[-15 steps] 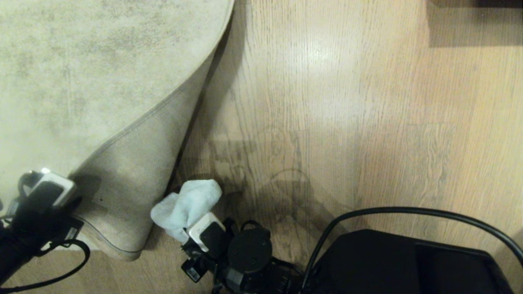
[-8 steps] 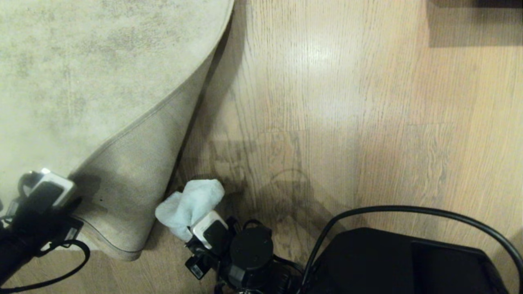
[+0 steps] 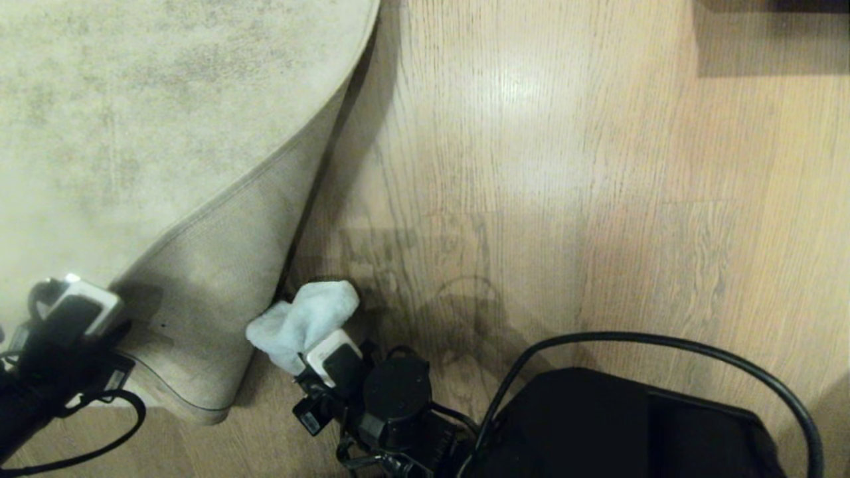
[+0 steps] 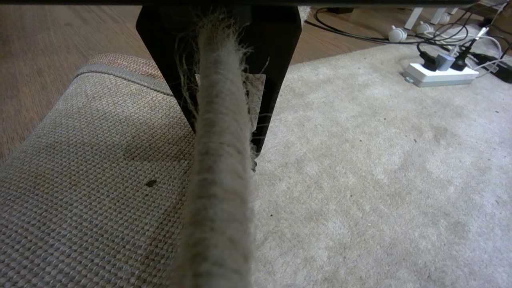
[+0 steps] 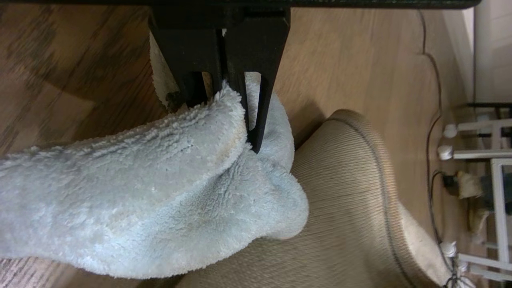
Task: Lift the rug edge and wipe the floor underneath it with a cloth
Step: Wipe the floor under the carpet with a rag
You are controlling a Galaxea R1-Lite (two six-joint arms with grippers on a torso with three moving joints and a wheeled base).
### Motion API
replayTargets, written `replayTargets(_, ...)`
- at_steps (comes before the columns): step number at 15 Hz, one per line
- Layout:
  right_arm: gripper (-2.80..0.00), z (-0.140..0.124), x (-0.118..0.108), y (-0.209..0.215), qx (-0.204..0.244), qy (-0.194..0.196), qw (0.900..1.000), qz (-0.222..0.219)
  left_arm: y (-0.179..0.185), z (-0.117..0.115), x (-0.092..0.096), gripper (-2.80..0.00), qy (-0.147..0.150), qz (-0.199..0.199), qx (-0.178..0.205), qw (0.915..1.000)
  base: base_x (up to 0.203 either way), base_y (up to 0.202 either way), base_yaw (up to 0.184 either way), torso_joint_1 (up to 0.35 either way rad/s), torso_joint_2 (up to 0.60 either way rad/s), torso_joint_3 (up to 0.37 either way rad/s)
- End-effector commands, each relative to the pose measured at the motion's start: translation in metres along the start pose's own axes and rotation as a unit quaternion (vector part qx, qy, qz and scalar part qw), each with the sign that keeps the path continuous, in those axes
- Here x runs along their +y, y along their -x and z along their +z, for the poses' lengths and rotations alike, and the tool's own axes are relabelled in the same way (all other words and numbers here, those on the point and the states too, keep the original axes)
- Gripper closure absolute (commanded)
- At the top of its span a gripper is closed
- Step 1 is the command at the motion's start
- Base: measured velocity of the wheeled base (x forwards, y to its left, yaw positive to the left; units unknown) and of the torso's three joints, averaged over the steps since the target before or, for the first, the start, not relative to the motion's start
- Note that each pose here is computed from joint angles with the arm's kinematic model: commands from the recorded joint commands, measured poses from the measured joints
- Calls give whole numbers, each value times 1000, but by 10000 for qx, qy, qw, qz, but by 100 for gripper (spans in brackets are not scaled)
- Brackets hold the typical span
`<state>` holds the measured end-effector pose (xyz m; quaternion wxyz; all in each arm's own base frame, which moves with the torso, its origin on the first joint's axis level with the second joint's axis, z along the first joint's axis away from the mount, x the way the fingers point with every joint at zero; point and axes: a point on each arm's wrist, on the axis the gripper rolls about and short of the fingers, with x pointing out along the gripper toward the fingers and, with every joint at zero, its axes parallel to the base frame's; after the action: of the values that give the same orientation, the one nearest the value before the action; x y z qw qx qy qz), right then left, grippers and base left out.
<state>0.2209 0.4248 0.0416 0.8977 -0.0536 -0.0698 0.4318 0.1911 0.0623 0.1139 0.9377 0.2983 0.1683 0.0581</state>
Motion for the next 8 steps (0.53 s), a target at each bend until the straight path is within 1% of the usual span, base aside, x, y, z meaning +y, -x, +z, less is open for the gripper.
replayTargets(1, 0, -13, -5, -4, 43, 19, 10000, -78, 0, 0, 1, 0, -18, 22, -18, 10000, 0, 0, 0, 0, 0, 0)
replayTargets(4, 0, -24, -18, -6, 129, 42, 9997, -226, 1, 0, 0, 0, -12, 17, -23, 10000, 0, 0, 0, 0, 0, 0)
replayTargets(8, 0, -30, -40, -9, 158, 57, 9988, -463, 2, 0, 0, 0, -20, 68, 14, 10000, 0, 0, 0, 0, 0, 0)
